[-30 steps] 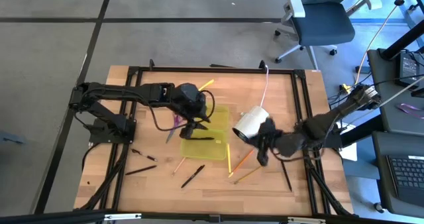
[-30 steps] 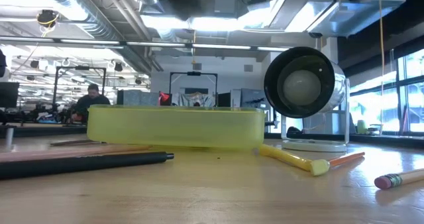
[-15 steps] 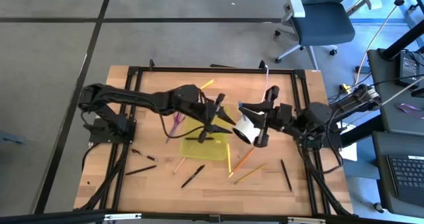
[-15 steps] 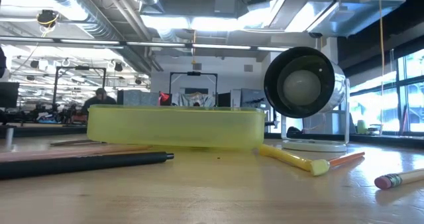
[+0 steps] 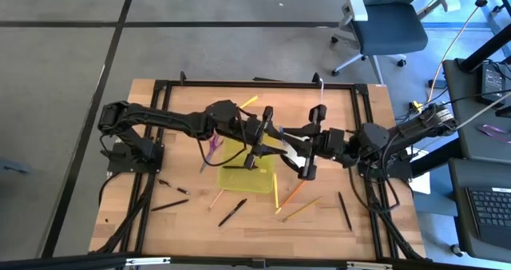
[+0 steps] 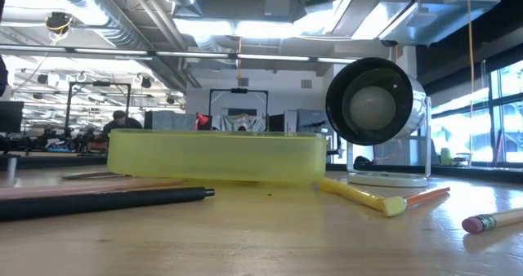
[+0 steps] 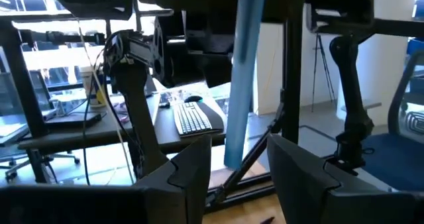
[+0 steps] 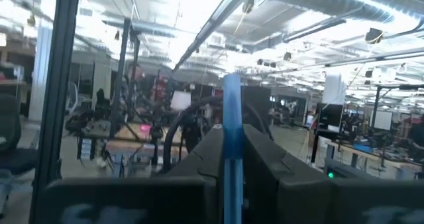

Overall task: Pick & place school supplies into a supply box
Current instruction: Put the blue pen into the yellow supply box

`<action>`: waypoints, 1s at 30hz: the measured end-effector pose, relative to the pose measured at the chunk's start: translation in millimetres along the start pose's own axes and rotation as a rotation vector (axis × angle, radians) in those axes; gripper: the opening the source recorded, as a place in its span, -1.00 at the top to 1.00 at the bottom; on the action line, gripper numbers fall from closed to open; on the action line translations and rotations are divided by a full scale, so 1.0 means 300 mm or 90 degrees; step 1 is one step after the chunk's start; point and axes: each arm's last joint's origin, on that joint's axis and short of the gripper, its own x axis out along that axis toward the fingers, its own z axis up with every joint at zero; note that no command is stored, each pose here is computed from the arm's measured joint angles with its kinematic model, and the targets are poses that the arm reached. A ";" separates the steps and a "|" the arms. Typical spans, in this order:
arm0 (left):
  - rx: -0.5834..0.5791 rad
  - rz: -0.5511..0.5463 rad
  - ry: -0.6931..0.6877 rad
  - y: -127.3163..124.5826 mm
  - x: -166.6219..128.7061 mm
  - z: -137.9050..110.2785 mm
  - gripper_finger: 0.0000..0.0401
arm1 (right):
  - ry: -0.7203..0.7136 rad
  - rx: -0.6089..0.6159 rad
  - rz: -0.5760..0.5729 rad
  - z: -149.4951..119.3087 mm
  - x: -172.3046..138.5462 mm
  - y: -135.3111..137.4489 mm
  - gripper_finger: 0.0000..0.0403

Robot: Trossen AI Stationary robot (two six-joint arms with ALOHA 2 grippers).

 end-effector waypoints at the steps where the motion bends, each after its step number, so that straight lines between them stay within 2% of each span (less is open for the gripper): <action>1: 0.001 0.000 -0.001 0.000 0.000 0.001 0.30 | -0.002 0.002 -0.001 0.003 -0.001 -0.001 0.78; 24: 0.042 0.009 -0.087 0.010 -0.033 0.080 0.30 | 0.055 -0.023 -0.017 -0.025 -0.001 0.003 0.78; 27: 0.043 0.012 -0.086 0.011 -0.033 0.080 0.35 | 0.054 -0.022 -0.017 -0.025 -0.002 0.002 0.78; 30: 0.043 0.018 -0.086 0.019 -0.035 0.079 0.48 | 0.055 -0.023 -0.017 -0.025 -0.002 0.002 0.78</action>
